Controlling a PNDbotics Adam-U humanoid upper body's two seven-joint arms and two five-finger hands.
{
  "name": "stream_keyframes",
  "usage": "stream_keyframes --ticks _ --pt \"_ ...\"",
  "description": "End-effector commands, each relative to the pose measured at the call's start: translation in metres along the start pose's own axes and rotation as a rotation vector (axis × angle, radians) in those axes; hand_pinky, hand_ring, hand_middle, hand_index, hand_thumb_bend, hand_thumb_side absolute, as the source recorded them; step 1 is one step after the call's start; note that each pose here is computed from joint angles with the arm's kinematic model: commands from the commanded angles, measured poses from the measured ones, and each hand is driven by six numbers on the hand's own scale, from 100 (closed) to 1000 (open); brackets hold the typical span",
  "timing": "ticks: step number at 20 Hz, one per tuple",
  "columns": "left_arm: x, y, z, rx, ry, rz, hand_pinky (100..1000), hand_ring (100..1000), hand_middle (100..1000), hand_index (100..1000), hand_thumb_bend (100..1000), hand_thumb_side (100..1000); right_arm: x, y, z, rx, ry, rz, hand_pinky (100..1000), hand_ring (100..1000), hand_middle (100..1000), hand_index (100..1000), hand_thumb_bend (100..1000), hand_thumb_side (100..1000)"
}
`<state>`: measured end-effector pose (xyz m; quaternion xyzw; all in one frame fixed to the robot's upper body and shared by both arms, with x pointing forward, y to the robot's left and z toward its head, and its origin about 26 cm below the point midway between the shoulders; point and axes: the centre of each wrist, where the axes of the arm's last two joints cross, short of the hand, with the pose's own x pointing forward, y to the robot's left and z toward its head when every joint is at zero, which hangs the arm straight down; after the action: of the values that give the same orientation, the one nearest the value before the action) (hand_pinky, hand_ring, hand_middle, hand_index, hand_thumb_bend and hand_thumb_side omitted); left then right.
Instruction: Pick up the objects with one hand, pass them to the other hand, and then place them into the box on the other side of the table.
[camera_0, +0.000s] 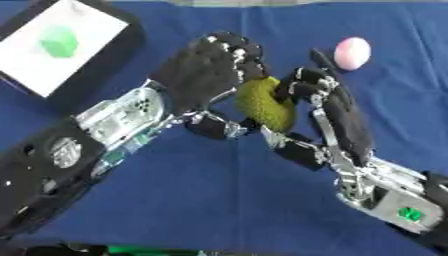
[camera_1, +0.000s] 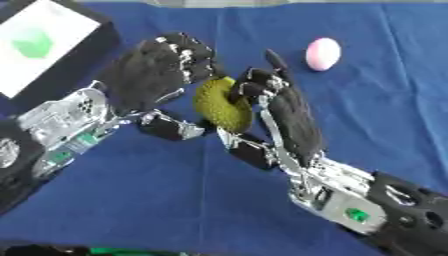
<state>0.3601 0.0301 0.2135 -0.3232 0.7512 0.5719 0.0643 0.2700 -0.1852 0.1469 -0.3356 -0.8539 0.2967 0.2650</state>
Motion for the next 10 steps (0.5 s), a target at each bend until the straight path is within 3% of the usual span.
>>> stream_keyframes --ticks 1,10 --pt "-0.0069 0.0052 -0.0027 0.012 -0.005 -0.017 659 654 577 640 462 329 0.003 -0.0059 -0.0043 -0.022 -0.029 -0.003 1000 400 519 455 307 100" --pt "-0.0062 0.0042 -0.002 0.026 -0.028 0.028 605 526 437 485 450 318 0.0027 -0.006 -0.0039 -0.015 -0.027 0.003 1000 410 530 466 312 100"
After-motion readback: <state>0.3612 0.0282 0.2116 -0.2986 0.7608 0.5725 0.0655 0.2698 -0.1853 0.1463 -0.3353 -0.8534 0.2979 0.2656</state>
